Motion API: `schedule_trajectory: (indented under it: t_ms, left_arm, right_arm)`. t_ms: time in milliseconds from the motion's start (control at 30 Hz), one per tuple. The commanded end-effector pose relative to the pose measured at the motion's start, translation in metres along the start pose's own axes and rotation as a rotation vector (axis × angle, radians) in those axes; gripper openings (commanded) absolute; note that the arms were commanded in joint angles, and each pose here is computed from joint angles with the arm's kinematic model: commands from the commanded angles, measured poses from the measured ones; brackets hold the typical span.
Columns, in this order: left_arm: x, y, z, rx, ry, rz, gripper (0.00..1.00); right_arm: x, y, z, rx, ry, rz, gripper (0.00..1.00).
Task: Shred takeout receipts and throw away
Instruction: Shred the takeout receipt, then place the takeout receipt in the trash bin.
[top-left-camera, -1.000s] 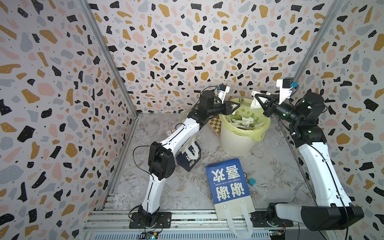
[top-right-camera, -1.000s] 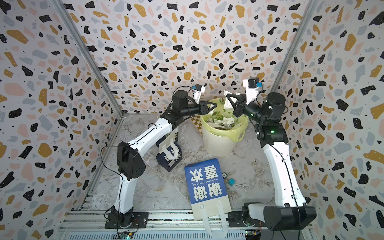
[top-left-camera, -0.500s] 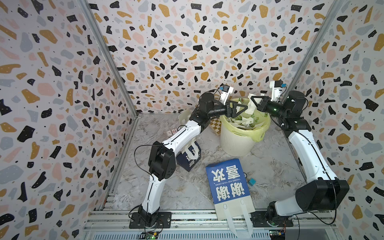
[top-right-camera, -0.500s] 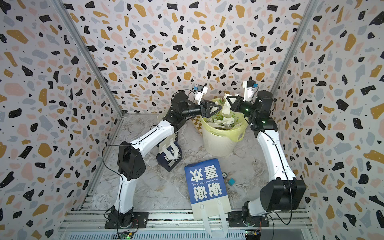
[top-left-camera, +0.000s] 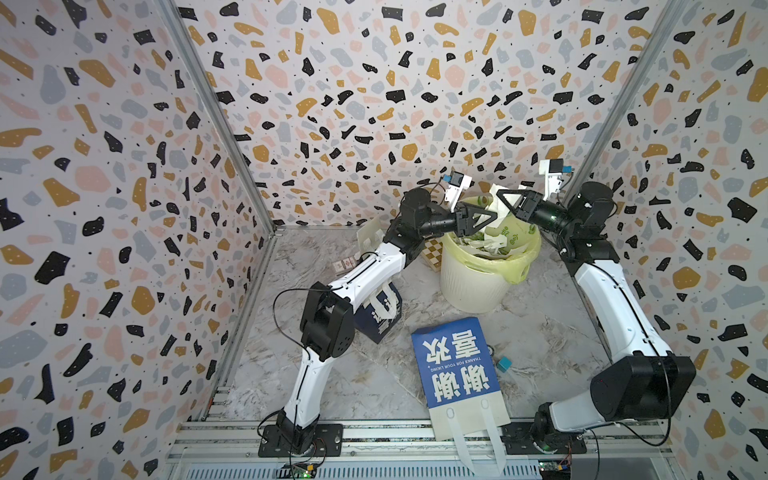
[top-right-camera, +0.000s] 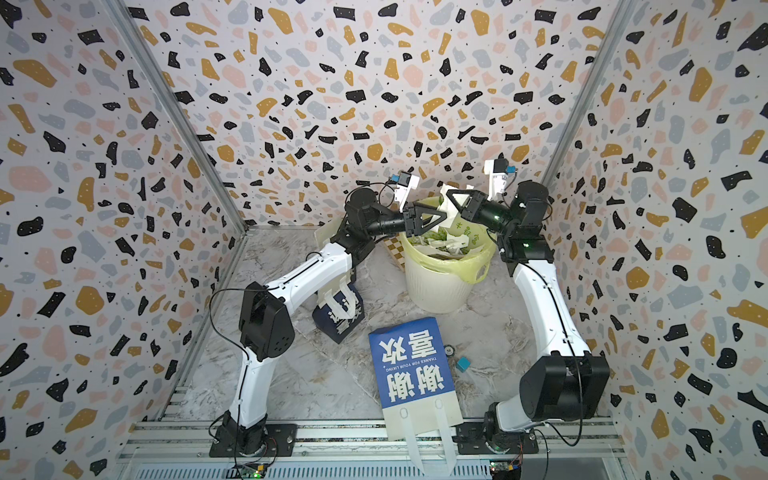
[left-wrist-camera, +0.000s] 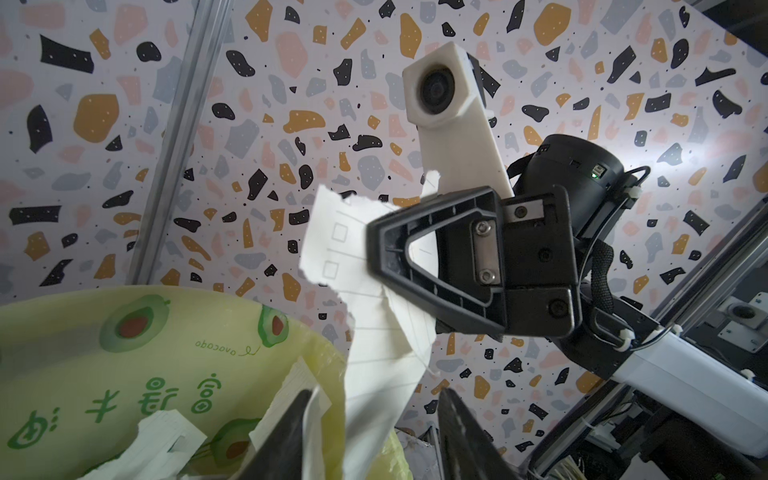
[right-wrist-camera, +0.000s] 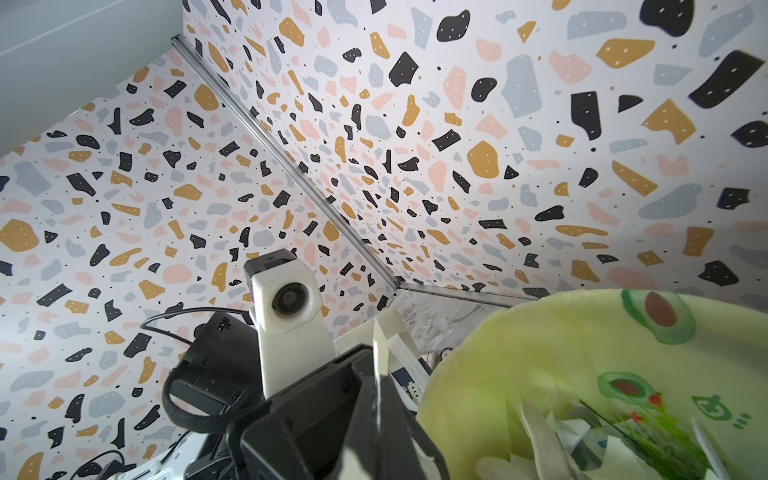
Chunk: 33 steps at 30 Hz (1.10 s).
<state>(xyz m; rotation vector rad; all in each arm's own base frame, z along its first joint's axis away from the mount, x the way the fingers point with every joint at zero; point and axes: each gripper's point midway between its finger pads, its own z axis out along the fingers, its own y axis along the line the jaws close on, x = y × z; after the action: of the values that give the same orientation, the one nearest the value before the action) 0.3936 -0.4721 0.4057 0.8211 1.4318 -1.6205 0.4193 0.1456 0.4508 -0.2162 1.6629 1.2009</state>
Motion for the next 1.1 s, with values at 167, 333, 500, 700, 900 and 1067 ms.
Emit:
schedule_trajectory:
  t_ms: [167,333,500,700,900,1067]
  left_arm:
    - [-0.015,-0.012,0.005,0.044,-0.050,0.052,0.00]
    - [-0.012,0.011,0.006,-0.062,-0.052,-0.024,0.00]
    - [0.001,0.028,0.008,-0.178,0.014,-0.052,0.00]
    - [0.003,0.030,0.009,-0.187,0.010,-0.069,0.00]
    - [0.006,0.037,0.010,-0.201,0.008,-0.074,0.00]
    - [-0.003,0.030,0.009,-0.184,-0.029,-0.040,0.61]
  right_arm:
    - [0.003,0.023,0.001,-0.046,-0.003,-0.105,0.00]
    - [0.020,0.073,0.004,-0.099,0.009,-0.429,0.00]
    - [0.035,0.136,-0.011,-0.278,-0.042,-0.636,0.00]
    - [0.027,0.133,-0.020,-0.248,-0.062,-0.631,0.00]
    - [-0.012,0.073,-0.029,0.076,-0.145,-0.495,0.00]
    - [-0.013,0.006,-0.042,0.314,-0.078,-0.337,0.00]
